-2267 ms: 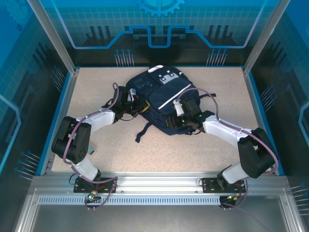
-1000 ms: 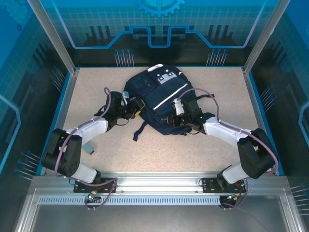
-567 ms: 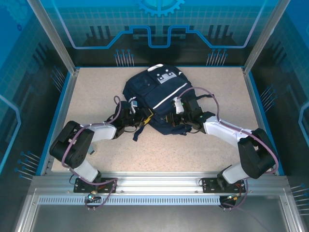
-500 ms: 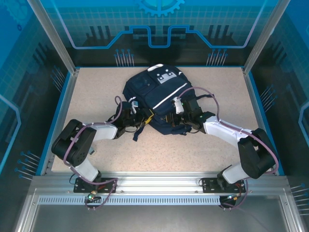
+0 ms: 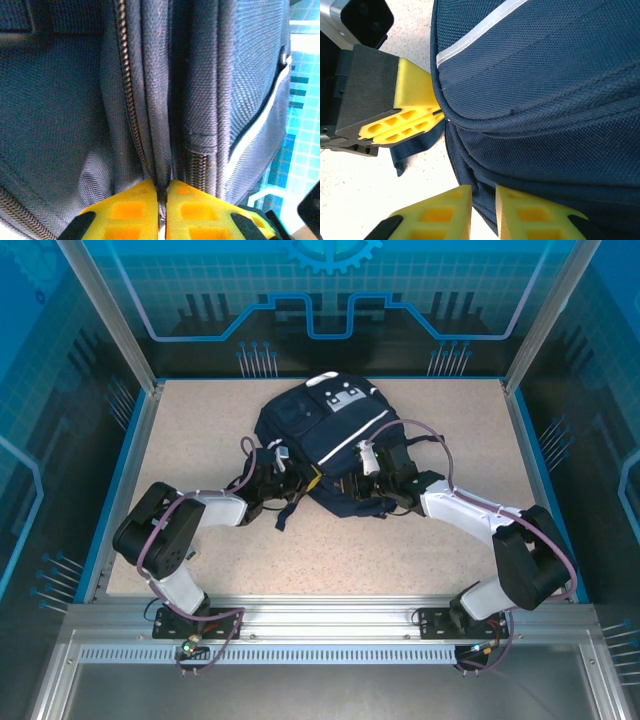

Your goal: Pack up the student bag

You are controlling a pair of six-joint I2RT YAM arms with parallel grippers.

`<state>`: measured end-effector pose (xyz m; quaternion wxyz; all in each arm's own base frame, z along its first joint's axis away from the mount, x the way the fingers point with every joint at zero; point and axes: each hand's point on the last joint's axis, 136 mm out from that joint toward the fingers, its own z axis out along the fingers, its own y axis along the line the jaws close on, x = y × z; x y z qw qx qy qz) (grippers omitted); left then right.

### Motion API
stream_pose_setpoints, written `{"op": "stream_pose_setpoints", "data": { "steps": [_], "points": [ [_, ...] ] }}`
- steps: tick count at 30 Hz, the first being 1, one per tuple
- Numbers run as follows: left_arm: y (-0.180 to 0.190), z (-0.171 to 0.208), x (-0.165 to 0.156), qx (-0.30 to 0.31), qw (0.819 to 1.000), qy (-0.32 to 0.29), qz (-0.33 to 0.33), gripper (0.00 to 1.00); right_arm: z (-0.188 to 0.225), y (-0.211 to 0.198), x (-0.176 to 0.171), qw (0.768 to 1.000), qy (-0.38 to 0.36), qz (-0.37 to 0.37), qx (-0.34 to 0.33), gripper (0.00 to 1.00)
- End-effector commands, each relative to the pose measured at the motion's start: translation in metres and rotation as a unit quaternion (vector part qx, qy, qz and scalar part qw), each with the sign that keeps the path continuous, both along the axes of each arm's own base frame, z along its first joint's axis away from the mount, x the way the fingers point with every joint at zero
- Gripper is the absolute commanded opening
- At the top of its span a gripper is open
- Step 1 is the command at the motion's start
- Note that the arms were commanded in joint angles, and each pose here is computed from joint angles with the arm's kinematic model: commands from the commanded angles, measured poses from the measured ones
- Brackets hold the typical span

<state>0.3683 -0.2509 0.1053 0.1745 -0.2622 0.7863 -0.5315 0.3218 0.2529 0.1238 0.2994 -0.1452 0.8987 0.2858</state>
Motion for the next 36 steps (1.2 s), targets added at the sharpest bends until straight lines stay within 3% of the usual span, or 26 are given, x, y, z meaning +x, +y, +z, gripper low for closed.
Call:
{"op": "stream_pose_setpoints", "data": {
  "steps": [1, 7, 14, 18, 23, 36],
  "points": [
    [-0.010, 0.039, 0.010, -0.021, 0.998, -0.053, -0.005, 0.04, 0.016, 0.006, 0.007, 1.000, -0.029, -0.003, 0.006, 0.28],
    [-0.006, 0.064, 0.008, -0.015, 0.997, -0.072, -0.005, 0.00, 0.010, -0.001, 0.003, 1.000, -0.026, -0.004, -0.011, 0.50],
    [-0.006, 0.082, 0.009, -0.009, 0.996, -0.089, -0.009, 0.00, 0.001, 0.002, 0.005, 1.000, -0.004, -0.004, -0.007, 0.63],
    [-0.007, 0.081, 0.009, -0.008, 0.996, -0.086, -0.011, 0.00, 0.009, 0.011, 0.015, 1.000, -0.010, 0.008, 0.009, 0.60],
    [-0.007, 0.079, 0.009, -0.007, 0.996, -0.084, -0.011, 0.00, 0.006, 0.019, 0.019, 1.000, -0.006, 0.023, 0.011, 0.46],
    [-0.008, 0.080, 0.010, -0.002, 0.996, -0.083, -0.015, 0.00, -0.025, 0.016, 0.007, 0.996, -0.008, 0.054, -0.067, 0.39]
  ]
}}
